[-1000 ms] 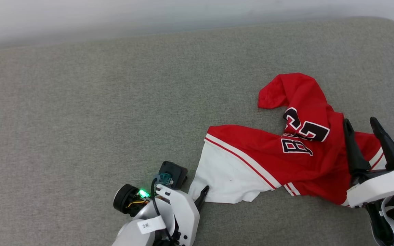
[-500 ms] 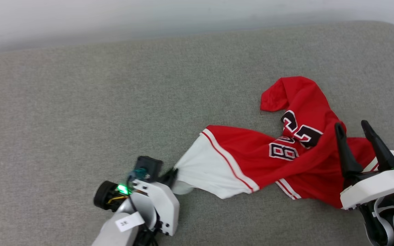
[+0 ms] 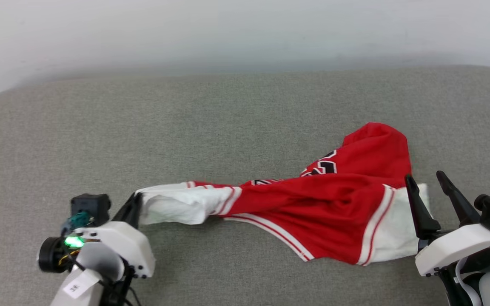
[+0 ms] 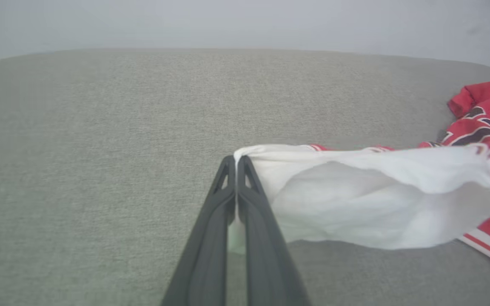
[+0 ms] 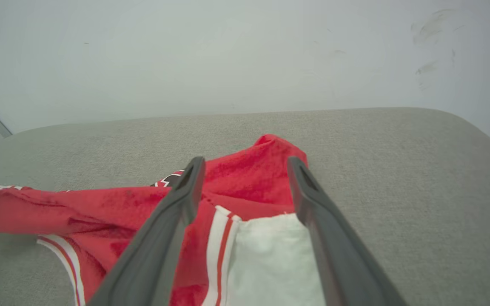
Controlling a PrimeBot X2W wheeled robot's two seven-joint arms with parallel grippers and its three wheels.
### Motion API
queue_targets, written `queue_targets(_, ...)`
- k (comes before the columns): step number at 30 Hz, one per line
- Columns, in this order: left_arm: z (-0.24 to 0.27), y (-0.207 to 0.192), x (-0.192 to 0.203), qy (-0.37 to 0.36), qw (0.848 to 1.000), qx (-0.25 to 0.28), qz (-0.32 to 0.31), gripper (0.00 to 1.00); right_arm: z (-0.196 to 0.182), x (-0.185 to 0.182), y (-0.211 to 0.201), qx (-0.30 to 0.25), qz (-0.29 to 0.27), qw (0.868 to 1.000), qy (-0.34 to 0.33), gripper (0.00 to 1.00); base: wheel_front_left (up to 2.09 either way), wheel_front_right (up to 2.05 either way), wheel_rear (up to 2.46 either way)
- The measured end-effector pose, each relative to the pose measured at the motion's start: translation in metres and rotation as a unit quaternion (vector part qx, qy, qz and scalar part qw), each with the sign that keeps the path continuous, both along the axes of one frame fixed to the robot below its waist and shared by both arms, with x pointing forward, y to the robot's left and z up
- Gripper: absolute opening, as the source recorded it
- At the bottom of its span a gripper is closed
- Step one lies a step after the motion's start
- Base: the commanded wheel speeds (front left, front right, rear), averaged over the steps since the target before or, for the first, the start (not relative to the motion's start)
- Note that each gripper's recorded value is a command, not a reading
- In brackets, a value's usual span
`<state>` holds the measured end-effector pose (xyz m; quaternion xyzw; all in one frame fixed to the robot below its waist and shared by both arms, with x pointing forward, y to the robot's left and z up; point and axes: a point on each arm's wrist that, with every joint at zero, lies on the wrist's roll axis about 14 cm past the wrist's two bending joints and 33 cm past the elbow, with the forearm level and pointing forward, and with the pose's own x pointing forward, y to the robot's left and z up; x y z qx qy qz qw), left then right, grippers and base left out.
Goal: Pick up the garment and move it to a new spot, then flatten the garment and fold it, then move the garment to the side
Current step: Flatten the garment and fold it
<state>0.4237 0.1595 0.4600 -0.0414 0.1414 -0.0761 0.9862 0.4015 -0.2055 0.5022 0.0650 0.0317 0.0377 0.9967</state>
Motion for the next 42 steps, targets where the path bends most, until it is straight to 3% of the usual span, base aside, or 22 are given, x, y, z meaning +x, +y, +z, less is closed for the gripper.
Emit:
queue_targets(2,-0.008,0.037,-0.011,0.014,0.999,0.007,0.049,0.0,0.0,0.001,0.005,0.001,0.008,1.0,0.002,1.0,0.0,0.0,0.0)
queue_targets(9,-0.04,0.069,-0.03,0.062,0.994,0.01,0.095,0.0,-0.009,0.002,0.009,0.0,0.013,1.0,0.019,1.0,0.0,0.0,0.0)
queue_targets(10,-0.043,0.072,-0.031,0.064,0.993,0.012,0.099,0.38,-0.01,0.002,0.009,0.0,0.014,1.0,0.021,1.0,0.0,0.0,0.0)
queue_targets(11,-0.045,0.074,-0.032,0.064,0.993,0.013,0.102,0.93,-0.011,0.002,0.009,0.0,0.014,1.0,0.022,1.0,0.0,0.0,0.0)
queue_targets(12,-0.047,0.075,-0.033,0.064,0.992,0.014,0.104,1.0,-0.011,0.002,0.009,0.0,0.014,1.0,0.024,1.0,0.0,0.0,0.0)
queue_targets(16,-0.04,0.072,-0.028,0.041,0.994,0.016,0.103,1.0,-0.012,0.001,0.01,0.0,0.016,1.0,0.025,1.0,0.0,0.0,0.0)
queue_targets(22,0.007,0.054,-0.018,-0.081,0.994,0.01,0.074,1.0,-0.01,-0.002,0.011,0.0,0.018,1.0,0.024,1.0,0.0,0.0,0.0)
queue_targets(30,0.044,0.032,-0.041,-0.164,0.985,0.013,0.054,1.0,0.003,0.007,0.018,-0.024,0.043,0.999,0.024,1.0,0.0,0.0,0.0)
queue_targets(37,0.046,0.033,-0.059,-0.171,0.983,0.016,0.06,1.0,0.005,0.039,0.029,-0.066,0.085,0.99,0.093,1.0,0.0,0.0,0.0)
queue_targets(42,0.039,0.037,-0.062,-0.161,0.985,0.016,0.066,1.0,-0.021,0.062,0.03,-0.112,0.103,0.968,0.2,1.0,0.0,0.0,0.0)
